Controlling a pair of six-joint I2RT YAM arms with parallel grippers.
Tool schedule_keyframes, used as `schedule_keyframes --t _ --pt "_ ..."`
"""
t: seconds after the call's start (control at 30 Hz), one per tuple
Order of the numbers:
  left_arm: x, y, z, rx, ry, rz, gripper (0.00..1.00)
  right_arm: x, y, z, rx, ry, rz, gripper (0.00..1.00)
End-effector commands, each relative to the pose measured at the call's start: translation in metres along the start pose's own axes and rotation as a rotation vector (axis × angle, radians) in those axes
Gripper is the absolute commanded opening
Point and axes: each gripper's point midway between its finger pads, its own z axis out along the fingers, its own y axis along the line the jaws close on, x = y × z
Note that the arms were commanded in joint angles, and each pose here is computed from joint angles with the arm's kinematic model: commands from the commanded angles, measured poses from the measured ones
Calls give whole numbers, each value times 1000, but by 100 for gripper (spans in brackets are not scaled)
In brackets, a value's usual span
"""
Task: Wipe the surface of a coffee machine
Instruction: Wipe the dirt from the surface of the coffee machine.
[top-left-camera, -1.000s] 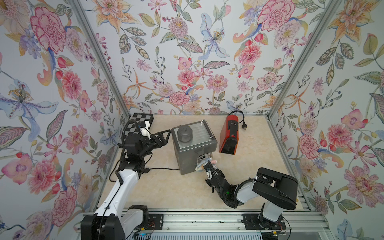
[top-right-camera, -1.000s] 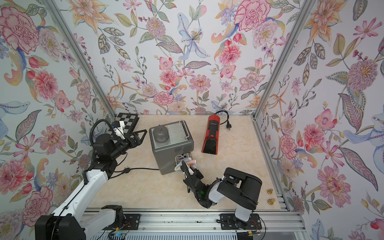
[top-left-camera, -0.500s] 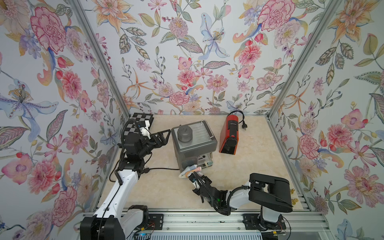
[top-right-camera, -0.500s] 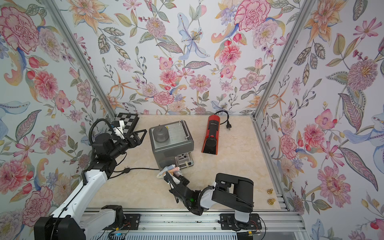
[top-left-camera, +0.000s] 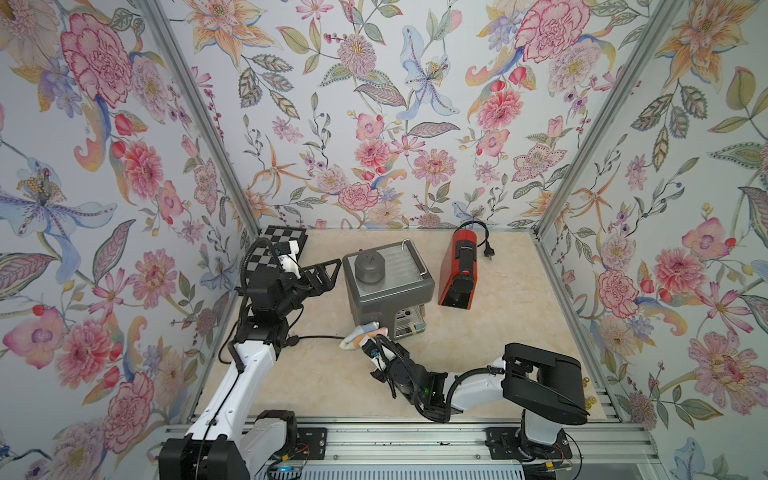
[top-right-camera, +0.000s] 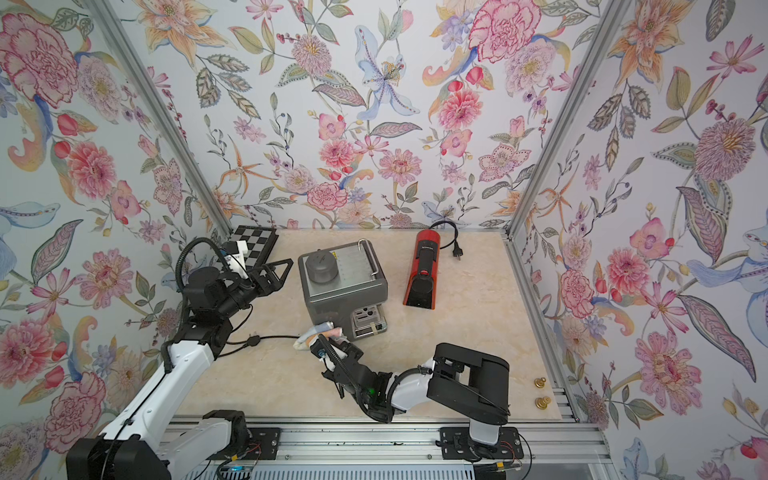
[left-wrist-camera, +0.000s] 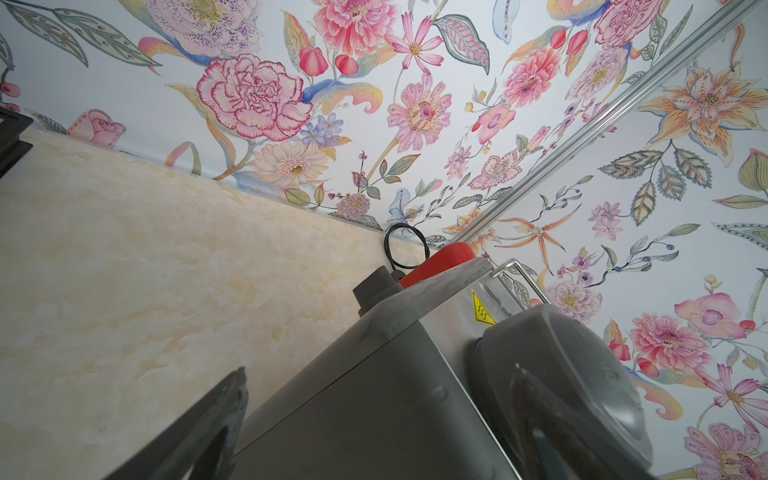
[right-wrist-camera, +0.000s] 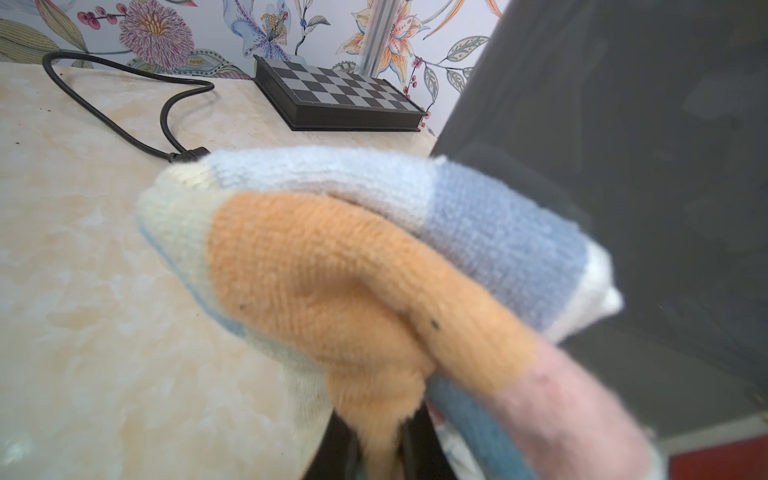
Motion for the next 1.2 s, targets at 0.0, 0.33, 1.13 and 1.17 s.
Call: schedule_keyframes --t 0.0,0.33,1.13,1.17 --pt "-5 -4 -4 8 -17 39 99 -49 -52 -8 124 -99 28 0" --pt "1 -4 -2 23 -4 39 99 -89 -124 -45 208 -127 35 0" --pt "-6 -9 6 66 -5 34 99 -40 -204 -60 305 16 90 0" --pt "-7 -6 11 62 0 31 99 -40 -205 -61 303 16 90 0"
